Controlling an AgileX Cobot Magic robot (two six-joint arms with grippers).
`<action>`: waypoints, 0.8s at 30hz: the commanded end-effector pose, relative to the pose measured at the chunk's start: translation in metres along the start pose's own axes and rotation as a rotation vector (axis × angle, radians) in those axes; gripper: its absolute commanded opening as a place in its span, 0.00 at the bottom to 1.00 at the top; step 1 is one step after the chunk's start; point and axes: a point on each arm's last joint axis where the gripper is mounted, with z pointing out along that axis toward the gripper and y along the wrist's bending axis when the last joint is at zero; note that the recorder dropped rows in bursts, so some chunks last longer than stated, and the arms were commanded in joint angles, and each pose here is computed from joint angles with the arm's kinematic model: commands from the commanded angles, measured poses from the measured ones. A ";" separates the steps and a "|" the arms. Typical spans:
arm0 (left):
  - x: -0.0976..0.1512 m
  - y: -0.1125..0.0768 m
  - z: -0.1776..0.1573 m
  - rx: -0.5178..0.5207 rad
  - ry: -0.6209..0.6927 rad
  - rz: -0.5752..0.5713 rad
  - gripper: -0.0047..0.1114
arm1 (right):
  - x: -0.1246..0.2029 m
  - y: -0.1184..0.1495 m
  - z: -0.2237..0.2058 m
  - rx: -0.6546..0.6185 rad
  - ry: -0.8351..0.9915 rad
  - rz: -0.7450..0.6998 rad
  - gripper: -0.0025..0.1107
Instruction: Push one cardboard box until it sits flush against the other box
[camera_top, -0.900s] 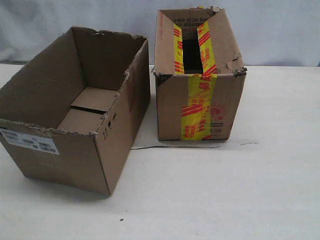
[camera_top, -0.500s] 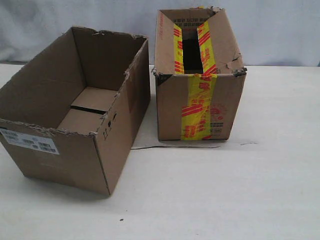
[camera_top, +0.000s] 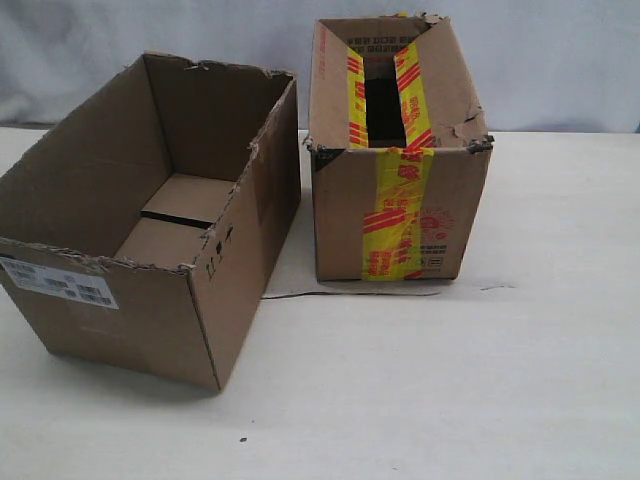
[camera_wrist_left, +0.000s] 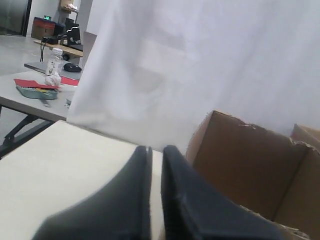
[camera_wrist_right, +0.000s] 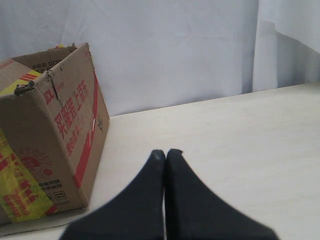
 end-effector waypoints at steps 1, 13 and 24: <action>-0.010 -0.003 -0.001 0.018 -0.029 -0.026 0.04 | 0.002 0.000 0.000 0.004 0.002 -0.003 0.02; 0.003 0.000 0.025 -0.058 0.255 0.006 0.04 | 0.002 0.000 0.000 0.004 0.002 -0.003 0.02; 0.023 -0.006 0.059 -0.037 0.589 0.071 0.04 | 0.002 0.000 0.000 0.004 0.002 -0.003 0.02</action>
